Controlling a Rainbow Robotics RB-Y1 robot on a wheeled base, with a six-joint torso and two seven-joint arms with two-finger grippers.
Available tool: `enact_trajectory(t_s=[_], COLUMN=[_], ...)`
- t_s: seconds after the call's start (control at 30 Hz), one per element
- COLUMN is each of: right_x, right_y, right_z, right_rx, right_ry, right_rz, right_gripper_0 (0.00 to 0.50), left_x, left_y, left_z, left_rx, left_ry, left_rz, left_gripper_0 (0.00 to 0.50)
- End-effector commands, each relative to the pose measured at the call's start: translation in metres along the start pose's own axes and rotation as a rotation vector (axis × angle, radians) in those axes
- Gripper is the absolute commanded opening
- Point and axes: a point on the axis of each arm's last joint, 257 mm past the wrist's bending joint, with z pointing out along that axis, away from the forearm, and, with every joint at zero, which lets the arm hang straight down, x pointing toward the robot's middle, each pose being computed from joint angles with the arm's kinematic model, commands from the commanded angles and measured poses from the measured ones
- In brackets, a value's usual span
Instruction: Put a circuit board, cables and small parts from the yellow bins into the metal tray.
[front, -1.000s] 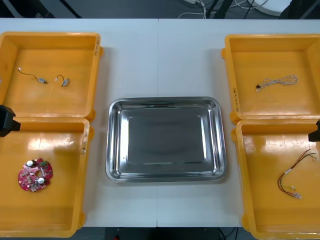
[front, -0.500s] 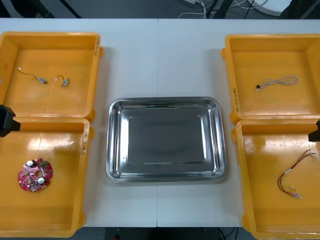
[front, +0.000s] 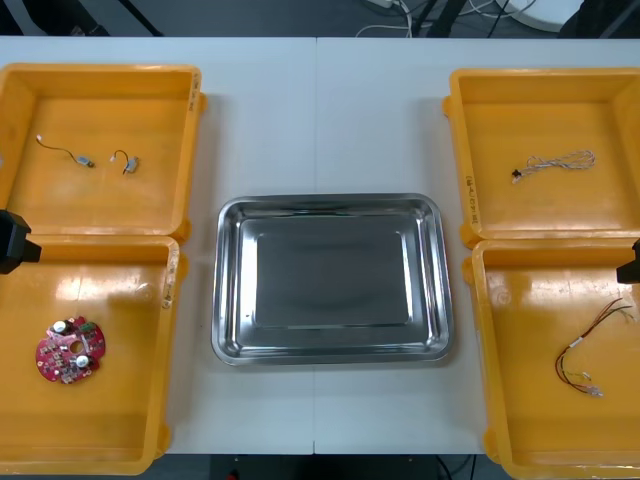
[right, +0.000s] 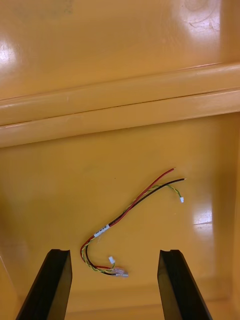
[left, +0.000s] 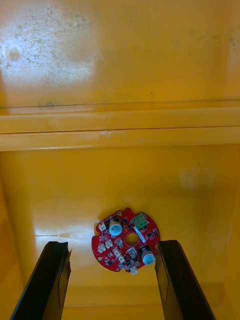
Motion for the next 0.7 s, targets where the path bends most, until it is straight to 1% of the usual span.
enact_trajectory(t_s=[0.03, 0.7], right_x=[0.0036, 0.0036], right_y=[-0.0054, -0.0054], right_z=[0.0, 0.0], right_rx=[0.022, 0.022], right_ry=[0.009, 0.009], right_rz=[-0.032, -0.032], right_gripper_0=[0.5, 0.5], left_x=[-0.0214, -0.0214], left_y=[0.014, 0.014], left_z=[-0.0265, -0.0265], left_rx=[-0.05, -0.05], left_ry=[-0.064, -0.064], left_rz=[0.109, 0.109], left_gripper_0=[0.5, 0.5])
